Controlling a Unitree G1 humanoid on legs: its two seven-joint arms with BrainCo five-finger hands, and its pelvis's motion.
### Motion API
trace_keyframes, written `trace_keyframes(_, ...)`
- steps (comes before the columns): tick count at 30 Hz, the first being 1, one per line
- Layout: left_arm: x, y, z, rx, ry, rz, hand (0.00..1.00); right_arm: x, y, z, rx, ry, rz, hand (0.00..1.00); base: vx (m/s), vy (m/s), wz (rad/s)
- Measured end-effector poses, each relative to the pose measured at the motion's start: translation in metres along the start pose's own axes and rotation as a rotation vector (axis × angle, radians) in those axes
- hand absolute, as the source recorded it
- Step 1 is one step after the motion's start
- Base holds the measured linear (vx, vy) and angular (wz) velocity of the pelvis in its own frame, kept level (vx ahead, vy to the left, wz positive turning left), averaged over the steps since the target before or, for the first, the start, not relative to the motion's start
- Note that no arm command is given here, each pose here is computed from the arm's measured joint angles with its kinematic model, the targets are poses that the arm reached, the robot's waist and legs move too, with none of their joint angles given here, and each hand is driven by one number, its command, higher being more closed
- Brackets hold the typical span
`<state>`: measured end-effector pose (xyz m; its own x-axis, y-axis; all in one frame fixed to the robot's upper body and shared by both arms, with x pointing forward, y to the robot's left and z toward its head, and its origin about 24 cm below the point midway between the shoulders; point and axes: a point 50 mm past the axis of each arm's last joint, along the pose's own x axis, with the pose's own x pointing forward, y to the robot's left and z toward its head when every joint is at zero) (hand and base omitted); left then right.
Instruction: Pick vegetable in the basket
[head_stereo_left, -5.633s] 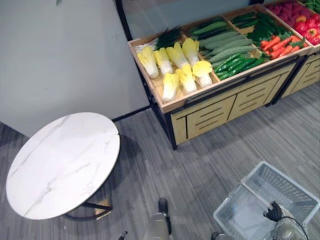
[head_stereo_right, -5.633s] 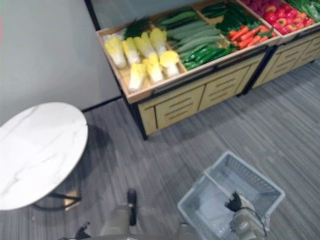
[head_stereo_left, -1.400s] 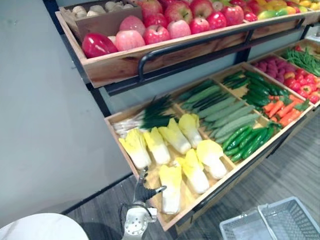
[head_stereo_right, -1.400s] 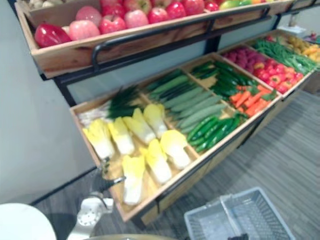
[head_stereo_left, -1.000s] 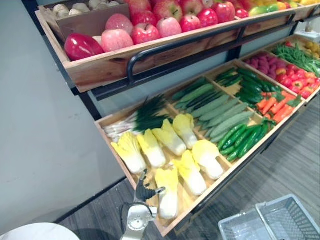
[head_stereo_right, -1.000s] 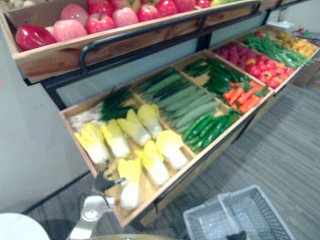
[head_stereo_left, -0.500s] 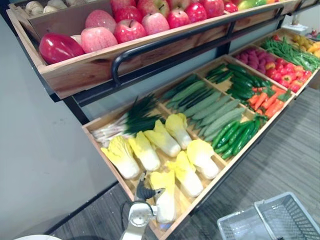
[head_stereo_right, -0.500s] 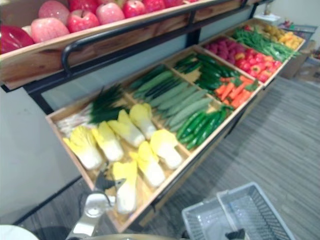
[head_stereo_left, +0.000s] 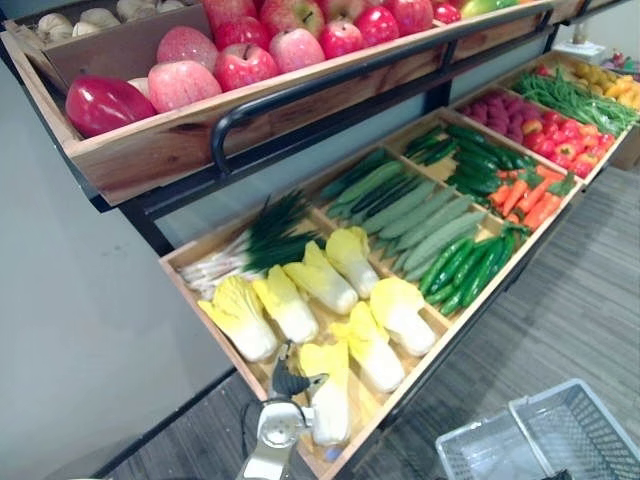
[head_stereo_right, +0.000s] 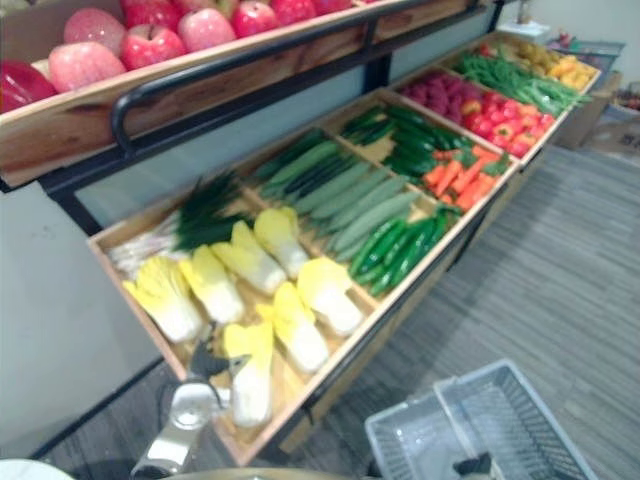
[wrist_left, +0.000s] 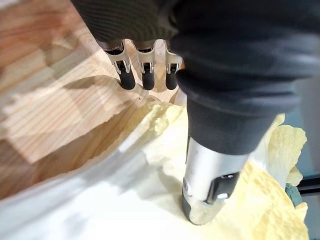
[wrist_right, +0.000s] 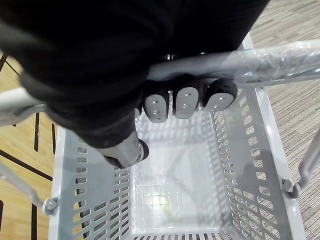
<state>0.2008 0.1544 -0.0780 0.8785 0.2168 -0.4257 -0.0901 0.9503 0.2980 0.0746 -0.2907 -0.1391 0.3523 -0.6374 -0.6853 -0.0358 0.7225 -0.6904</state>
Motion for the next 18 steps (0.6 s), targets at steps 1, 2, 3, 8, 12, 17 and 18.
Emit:
trace_keyframes(1,0.0,-0.001,0.001,0.006,-0.005,-0.013,0.0,0.0,0.0,0.0,-0.001,0.001,0.0,1.0,0.0,0.0,0.0)
trace_keyframes(2,0.0,-0.002,0.001,-0.01,-0.007,-0.019,0.0,0.0,0.0,0.0,-0.005,0.001,-0.001,1.0,0.0,0.0,0.0)
trace_keyframes(3,0.0,-0.002,0.001,-0.018,-0.006,-0.021,0.0,0.0,0.0,0.0,-0.007,0.0,-0.001,1.0,0.0,0.0,0.0)
trace_keyframes(8,0.001,-0.004,0.004,0.022,-0.03,-0.089,0.0,0.0,0.0,0.001,-0.012,-0.004,-0.002,1.0,0.0,0.0,0.0)
trace_keyframes(12,-0.001,-0.011,0.007,0.002,-0.037,-0.145,0.0,0.0,0.0,0.001,-0.013,-0.005,-0.002,1.0,0.0,0.0,0.0)
trace_keyframes(17,-0.004,-0.018,0.008,0.015,-0.044,-0.196,0.0,0.0,0.0,0.002,-0.014,-0.006,-0.002,1.0,0.0,0.0,0.0)
trace_keyframes(18,-0.004,-0.02,0.008,0.019,-0.046,-0.214,0.0,0.0,0.0,0.002,-0.014,-0.006,-0.002,1.0,0.0,0.0,0.0)
